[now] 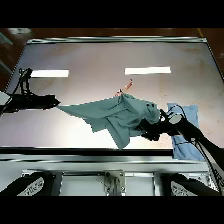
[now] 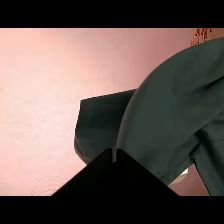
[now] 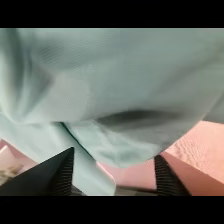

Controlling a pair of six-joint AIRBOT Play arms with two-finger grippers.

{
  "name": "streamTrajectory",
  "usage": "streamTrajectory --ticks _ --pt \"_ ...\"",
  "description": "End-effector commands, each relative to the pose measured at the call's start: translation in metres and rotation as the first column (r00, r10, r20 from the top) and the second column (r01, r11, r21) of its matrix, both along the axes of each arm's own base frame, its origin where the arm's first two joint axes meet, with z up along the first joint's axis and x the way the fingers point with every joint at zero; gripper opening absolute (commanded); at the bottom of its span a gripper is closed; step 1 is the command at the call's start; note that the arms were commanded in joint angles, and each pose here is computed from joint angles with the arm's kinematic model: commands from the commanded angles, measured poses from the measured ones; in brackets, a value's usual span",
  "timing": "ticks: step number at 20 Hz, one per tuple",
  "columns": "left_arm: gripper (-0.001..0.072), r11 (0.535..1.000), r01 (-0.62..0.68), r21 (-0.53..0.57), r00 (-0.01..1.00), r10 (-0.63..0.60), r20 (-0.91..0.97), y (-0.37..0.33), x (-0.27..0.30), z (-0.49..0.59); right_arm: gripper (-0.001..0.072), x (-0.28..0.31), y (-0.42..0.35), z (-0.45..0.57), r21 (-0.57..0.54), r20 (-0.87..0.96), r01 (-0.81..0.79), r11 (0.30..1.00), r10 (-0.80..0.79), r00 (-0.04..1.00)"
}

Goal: Fold the shirts.

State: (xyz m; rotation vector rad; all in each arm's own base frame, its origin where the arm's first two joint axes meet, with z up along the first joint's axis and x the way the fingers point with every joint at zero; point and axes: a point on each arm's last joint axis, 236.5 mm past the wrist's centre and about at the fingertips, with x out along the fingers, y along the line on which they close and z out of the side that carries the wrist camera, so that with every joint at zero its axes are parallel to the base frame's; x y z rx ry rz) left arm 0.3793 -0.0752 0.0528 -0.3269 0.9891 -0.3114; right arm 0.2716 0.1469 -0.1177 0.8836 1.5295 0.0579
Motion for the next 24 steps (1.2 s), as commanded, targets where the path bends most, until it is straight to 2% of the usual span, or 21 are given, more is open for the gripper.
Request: streamTrajectory --ticks 1,2,3,4,6,8,10,12,13,15,18,21,24 --pt "0.0038 1.0 0.0 0.0 1.0 0.0 0.0 0.0 0.0 0.0 0.0494 0.019 -0.001 -0.005 0.005 0.028 0.09 0.996 -0.09 0.996" --pt "0.0038 1.0 -0.001 0.001 1.0 0.001 0.002 0.0 0.0 0.0 0.0489 0.021 0.0 -0.008 0.017 0.018 0.113 0.993 -0.113 0.993" --pt "0.0038 1.0 -0.003 0.001 1.0 0.003 0.005 0.0 0.001 0.0 0.0308 0.022 0.002 -0.009 0.026 0.016 0.117 0.993 -0.117 0.993" --pt "0.0038 1.0 -0.006 0.002 1.0 0.006 0.009 0.001 0.002 0.001 0.007 0.023 0.003 -0.009 0.036 0.015 0.123 0.992 -0.123 0.992" --pt "0.0038 1.0 -0.015 0.006 1.0 0.015 0.024 0.003 0.006 0.003 0.006 0.031 0.011 0.008 0.065 0.108 0.039 0.997 -0.046 0.993" --pt "0.0038 1.0 -0.021 0.016 0.998 0.02 0.056 0.008 0.011 0.015 0.0059 0.036 0.025 0.051 0.085 0.256 -0.139 0.987 0.113 0.96" --pt "0.0037 0.999 -0.029 0.035 0.99 0.024 0.14 0.017 0.02 0.051 0.0059 0.043 0.038 0.123 0.048 0.464 -0.324 0.945 0.266 0.845" --pt "0.0038 0.997 -0.036 0.066 0.957 0.015 0.291 0.027 0.026 0.118 0.006 0.049 0.04 0.217 -0.079 0.667 -0.421 0.904 0.362 0.651" --pt "0.0038 0.995 -0.041 0.088 0.923 0.004 0.384 0.031 0.024 0.161 0.0059 0.054 0.031 0.273 -0.154 0.753 -0.383 0.911 0.359 0.551" --pt "0.0038 0.99 -0.089 0.113 0.806 0.004 0.592 0.037 0.005 0.266 0.0059 0.06 -0.001 0.391 -0.261 0.888 -0.181 0.948 0.31 0.341" --pt "0.0038 0.977 -0.168 0.131 0.569 -0.012 0.822 0.038 -0.061 0.403 0.0059 0.024 -0.056 0.548 -0.265 0.964 0.178 0.948 0.265 0.024" --pt "0.0038 0.967 -0.227 0.115 0.377 -0.022 0.926 0.031 -0.135 0.481 0.0059 -0.024 -0.075 0.615 -0.22 0.959 0.304 0.927 0.263 -0.106" --pt "0.0038 0.959 -0.26 0.108 0.267 -0.036 0.963 0.022 -0.187 0.514 0.0059 -0.059 -0.073 0.644 -0.178 0.954 0.318 0.931 0.243 -0.178"
